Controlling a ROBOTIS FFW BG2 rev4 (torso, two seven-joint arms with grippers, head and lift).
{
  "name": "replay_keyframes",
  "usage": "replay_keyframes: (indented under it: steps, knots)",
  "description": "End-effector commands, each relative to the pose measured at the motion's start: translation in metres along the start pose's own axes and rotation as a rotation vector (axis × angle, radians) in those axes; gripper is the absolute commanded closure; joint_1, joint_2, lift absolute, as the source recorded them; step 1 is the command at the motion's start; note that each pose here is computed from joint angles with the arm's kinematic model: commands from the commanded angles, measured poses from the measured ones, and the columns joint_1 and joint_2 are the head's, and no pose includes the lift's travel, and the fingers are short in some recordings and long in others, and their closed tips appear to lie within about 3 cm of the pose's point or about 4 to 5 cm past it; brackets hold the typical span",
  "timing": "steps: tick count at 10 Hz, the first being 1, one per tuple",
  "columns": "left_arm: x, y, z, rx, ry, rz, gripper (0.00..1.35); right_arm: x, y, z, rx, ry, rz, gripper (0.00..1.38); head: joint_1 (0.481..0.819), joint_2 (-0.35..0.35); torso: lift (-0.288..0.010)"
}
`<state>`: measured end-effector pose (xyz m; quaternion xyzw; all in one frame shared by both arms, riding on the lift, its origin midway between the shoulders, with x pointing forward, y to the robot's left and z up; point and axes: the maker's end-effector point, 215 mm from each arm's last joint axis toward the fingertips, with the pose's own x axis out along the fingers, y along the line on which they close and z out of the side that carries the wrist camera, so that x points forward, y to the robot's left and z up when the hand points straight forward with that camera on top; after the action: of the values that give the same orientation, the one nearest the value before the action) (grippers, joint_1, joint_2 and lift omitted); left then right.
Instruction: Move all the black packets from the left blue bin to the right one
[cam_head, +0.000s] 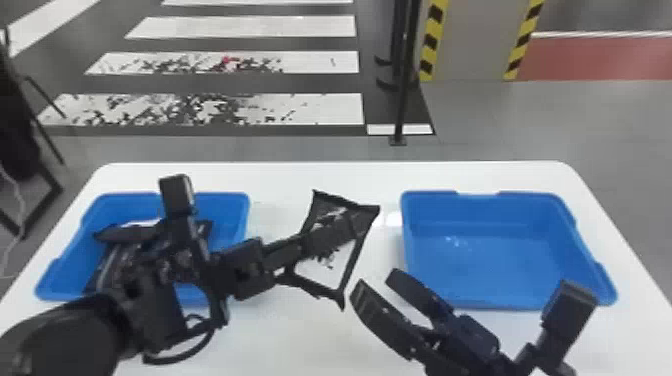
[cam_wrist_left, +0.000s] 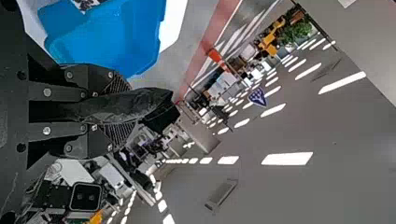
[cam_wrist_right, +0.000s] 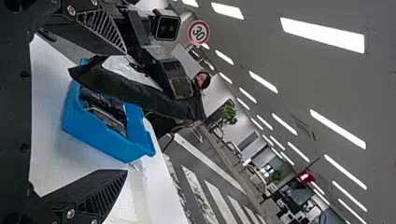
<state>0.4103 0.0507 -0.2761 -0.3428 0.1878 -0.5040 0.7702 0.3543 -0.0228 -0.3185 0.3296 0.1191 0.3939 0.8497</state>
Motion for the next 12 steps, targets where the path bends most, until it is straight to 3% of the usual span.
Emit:
replay_keyframes:
  steps: [1, 2, 3, 4, 6, 7, 10, 12]
  knots:
    - [0.008, -0.003, -0.001, -0.009, 0.002, -0.023, 1.21, 0.006, 0.01, -0.008, 0.019, 0.02, 0.027, 0.12, 0.695, 0.041, -0.154]
    - [0.012, -0.007, -0.002, -0.014, 0.002, -0.035, 1.21, 0.01, 0.013, -0.01, 0.03, 0.026, 0.038, 0.13, 0.695, 0.045, -0.154]
    - [0.015, -0.01, -0.005, -0.022, 0.011, -0.049, 1.21, 0.015, 0.016, -0.011, 0.071, 0.013, 0.061, 0.3, 0.695, 0.049, -0.154]
    - [0.017, -0.011, -0.007, -0.032, 0.013, -0.055, 1.21, 0.016, 0.016, -0.011, 0.092, 0.003, 0.066, 0.69, 0.695, 0.051, -0.154]
    - [0.018, -0.013, -0.008, -0.04, 0.014, -0.065, 1.21, 0.016, 0.01, -0.006, 0.088, -0.026, 0.056, 1.16, 0.695, 0.047, -0.154]
    - [0.019, -0.013, -0.008, -0.039, 0.013, -0.063, 1.21, 0.014, 0.004, -0.001, 0.077, -0.055, 0.043, 1.28, 0.695, 0.041, -0.154]
    - [0.019, -0.013, 0.002, -0.035, -0.039, -0.065, 1.17, 0.014, 0.004, 0.004, 0.078, -0.077, 0.045, 1.28, 0.695, 0.024, -0.154]
    - [0.018, -0.004, 0.007, -0.054, -0.086, -0.052, 0.94, 0.016, 0.009, 0.003, 0.092, -0.081, 0.063, 1.28, 0.695, 0.028, -0.154]
